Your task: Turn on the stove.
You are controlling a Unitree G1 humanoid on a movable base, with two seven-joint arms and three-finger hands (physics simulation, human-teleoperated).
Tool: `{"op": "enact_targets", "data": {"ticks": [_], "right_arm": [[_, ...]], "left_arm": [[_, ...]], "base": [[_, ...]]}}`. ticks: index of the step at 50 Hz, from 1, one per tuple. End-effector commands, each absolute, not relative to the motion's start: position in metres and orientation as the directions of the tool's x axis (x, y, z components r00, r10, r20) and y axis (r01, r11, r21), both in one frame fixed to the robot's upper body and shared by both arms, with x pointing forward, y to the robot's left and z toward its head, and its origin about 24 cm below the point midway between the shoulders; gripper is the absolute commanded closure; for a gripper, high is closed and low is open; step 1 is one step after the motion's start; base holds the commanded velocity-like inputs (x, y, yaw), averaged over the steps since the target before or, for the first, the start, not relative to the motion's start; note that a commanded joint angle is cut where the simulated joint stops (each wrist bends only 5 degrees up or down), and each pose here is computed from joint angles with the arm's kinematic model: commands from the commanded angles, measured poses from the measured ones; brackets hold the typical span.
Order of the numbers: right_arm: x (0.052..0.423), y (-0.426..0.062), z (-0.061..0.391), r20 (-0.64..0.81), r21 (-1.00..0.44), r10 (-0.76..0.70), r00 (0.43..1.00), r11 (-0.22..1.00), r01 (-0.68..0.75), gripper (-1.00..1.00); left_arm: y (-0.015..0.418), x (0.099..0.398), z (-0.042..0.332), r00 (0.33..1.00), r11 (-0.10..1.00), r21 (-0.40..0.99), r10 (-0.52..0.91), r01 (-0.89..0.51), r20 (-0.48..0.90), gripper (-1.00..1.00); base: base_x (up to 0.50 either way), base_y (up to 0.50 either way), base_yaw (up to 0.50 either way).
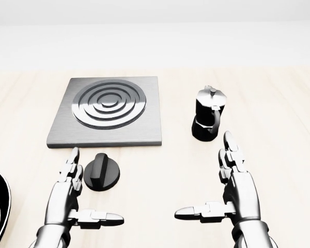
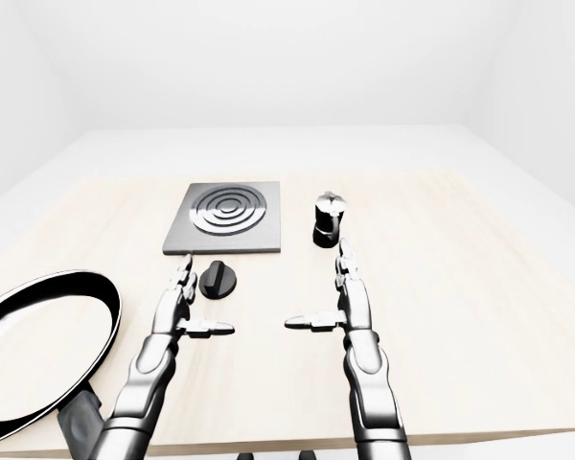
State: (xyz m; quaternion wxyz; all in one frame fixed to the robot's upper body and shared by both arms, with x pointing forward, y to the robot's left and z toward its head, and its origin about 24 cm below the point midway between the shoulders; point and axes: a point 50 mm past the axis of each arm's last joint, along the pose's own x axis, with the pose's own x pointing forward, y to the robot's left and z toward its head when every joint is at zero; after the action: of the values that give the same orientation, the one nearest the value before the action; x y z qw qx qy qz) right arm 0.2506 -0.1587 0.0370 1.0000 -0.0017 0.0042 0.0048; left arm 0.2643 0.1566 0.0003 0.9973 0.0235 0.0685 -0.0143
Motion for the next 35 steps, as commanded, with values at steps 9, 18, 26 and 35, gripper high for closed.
{"op": "enact_targets", "data": {"ticks": [9,18,26,35], "right_arm": [[0.252,-0.159,0.038,-0.011,0.001,0.006,1.0,1.0,-0.006,-1.0],[0.252,-0.159,0.038,-0.013,0.001,0.008,1.0,1.0,-0.008,-1.0],[0.252,-0.159,0.037,-0.015,0.002,0.01,1.0,1.0,-0.01,-1.0],[0.252,-0.159,0.036,-0.017,0.002,0.011,1.0,1.0,-0.011,-1.0]], "left_arm": [[0.156,0.27,-0.01,0.981,0.998,0.062,-0.021,0.033,-0.192,-1.0],[0.154,0.271,-0.013,0.979,0.997,0.064,-0.027,0.04,-0.203,-1.0],[0.149,0.271,-0.014,0.977,0.996,0.069,-0.041,0.056,-0.208,-1.0],[0.142,0.267,-0.017,0.973,0.994,0.074,-0.066,0.085,-0.221,-1.0]], "base": [[0.0,0.0,0.0],[0.0,0.0,0.0],[0.0,0.0,0.0],[0.0,0.0,0.0]]}}
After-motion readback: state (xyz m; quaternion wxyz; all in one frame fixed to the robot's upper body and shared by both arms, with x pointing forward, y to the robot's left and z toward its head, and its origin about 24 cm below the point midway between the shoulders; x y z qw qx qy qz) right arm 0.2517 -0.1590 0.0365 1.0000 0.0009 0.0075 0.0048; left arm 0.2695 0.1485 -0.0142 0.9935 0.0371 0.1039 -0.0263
